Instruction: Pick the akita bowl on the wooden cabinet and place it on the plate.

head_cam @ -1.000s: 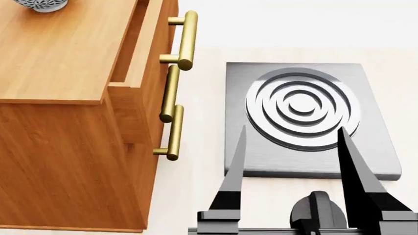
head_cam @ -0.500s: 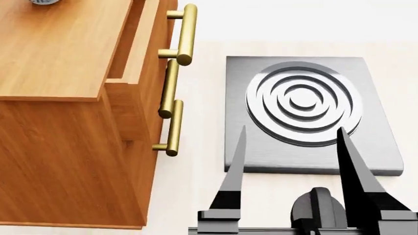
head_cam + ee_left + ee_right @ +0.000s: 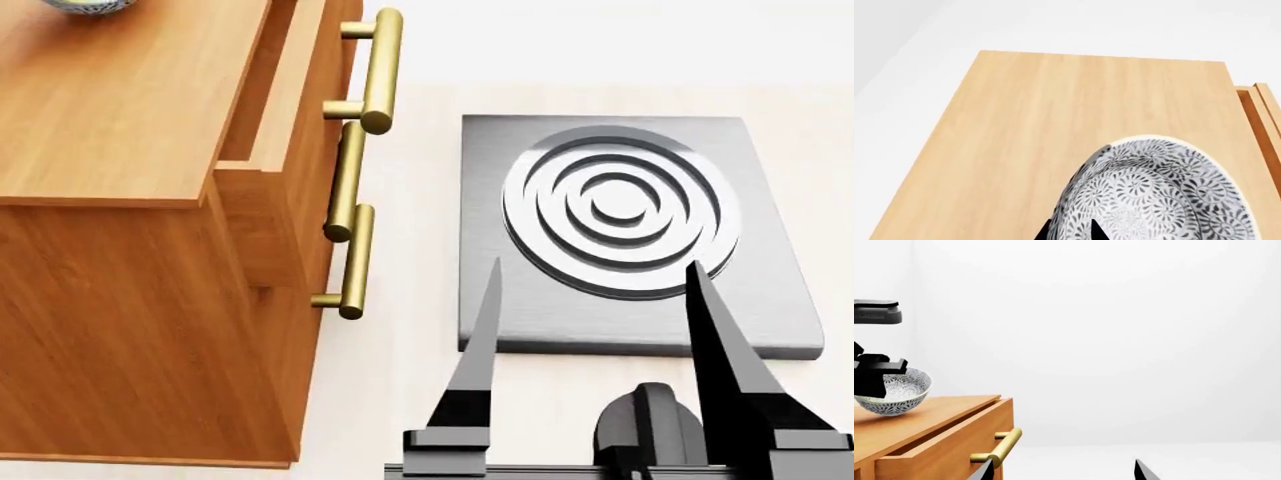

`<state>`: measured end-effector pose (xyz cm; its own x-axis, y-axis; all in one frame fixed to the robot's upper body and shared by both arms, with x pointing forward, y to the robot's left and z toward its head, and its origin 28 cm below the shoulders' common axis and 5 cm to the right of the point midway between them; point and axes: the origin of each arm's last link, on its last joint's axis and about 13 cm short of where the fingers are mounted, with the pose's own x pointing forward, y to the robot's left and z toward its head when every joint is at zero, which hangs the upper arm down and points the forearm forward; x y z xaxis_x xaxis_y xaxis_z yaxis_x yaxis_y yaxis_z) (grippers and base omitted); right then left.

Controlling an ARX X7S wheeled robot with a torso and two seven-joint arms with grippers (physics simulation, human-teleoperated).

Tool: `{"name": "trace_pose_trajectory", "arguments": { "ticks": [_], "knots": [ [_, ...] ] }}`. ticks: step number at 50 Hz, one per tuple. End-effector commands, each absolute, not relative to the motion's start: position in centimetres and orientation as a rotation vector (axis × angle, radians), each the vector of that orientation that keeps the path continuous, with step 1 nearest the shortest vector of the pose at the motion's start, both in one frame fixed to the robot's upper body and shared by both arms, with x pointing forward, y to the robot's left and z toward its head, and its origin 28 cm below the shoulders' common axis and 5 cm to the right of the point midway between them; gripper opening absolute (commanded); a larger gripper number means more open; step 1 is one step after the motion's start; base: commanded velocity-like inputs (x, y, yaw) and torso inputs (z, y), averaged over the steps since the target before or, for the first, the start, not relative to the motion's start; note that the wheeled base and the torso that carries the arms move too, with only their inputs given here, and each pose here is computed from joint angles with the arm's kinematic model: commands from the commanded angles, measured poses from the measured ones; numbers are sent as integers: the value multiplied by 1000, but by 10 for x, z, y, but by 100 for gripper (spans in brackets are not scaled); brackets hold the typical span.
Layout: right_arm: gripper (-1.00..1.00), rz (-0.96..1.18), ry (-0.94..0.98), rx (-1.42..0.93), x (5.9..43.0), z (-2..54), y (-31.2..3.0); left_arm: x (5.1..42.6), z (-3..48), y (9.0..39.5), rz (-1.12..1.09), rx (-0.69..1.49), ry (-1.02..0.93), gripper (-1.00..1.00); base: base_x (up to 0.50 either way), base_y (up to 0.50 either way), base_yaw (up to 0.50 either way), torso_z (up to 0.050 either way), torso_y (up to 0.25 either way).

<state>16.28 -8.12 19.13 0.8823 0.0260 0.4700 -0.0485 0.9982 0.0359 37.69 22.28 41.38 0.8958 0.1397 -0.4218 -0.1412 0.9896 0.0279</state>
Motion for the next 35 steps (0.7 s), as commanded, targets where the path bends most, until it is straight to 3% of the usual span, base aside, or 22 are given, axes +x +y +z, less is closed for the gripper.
{"name": "trace_pose_trajectory", "arguments": {
  "ticks": [1, 35],
  "knots": [
    [100, 40, -489, 47, 162, 192, -81, 381, 411, 232, 281, 187, 397, -100, 0, 0, 0, 0, 0],
    [100, 30, -505, 50, 159, 196, -82, 365, 483, 182, 42, 360, -73, -100, 0, 0, 0, 0, 0]
  ]
}}
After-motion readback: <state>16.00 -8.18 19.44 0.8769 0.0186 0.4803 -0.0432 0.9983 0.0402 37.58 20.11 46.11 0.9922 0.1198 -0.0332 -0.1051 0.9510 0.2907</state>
